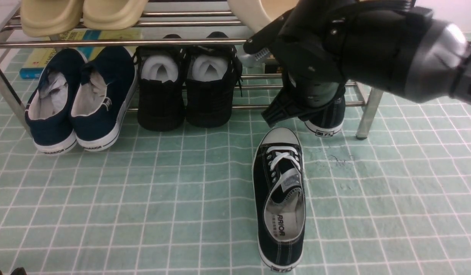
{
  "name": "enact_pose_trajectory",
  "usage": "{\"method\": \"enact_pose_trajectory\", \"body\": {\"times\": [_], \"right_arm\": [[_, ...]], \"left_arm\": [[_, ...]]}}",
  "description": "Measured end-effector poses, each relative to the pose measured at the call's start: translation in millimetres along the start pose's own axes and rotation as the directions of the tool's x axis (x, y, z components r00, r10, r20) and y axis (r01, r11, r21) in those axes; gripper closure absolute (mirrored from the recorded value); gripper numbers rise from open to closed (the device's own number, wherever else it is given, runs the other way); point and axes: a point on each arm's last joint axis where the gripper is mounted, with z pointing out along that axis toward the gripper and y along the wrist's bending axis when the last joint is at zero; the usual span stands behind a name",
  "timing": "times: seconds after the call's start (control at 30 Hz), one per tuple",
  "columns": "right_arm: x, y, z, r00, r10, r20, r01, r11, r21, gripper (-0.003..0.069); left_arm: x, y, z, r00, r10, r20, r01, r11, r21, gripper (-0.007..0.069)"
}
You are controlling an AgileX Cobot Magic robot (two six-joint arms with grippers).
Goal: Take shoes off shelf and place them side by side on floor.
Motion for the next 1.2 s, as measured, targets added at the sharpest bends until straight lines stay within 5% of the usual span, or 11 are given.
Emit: {"method": "enact_pose_trajectory", "body": {"times": [0.13,0.23,0.43,0.83,1.2], "right_arm": [[9,-12,-17,1.000,0.026,-0.012,-0.026,1.000,-0.009,0.0640],[26,-15,-9,0.996,0.067,-0.067,-0.067,0.998,0.004,0.0673],[50,-11,27,0.984,0.148,-0.096,-0.149,0.989,-0.010,0.0674],[18,-43,67,0.969,0.246,-0.003,-0.246,0.968,-0.052,0.0674],[-13,-39,78,0.972,0.233,-0.014,-0.234,0.969,-0.079,0.0672]], "left_arm": [[0,0,0,1.000,0.000,0.000,0.000,1.000,0.000,0.0383],[0,0,0,1.000,0.000,0.000,0.000,1.000,0.000,0.0383],[0,0,0,1.000,0.000,0.000,0.000,1.000,0.000,0.0383],[0,0,0,1.000,0.000,0.000,0.000,1.000,0.000,0.0383],[0,0,0,1.000,0.000,0.000,0.000,1.000,0.000,0.0383]]}}
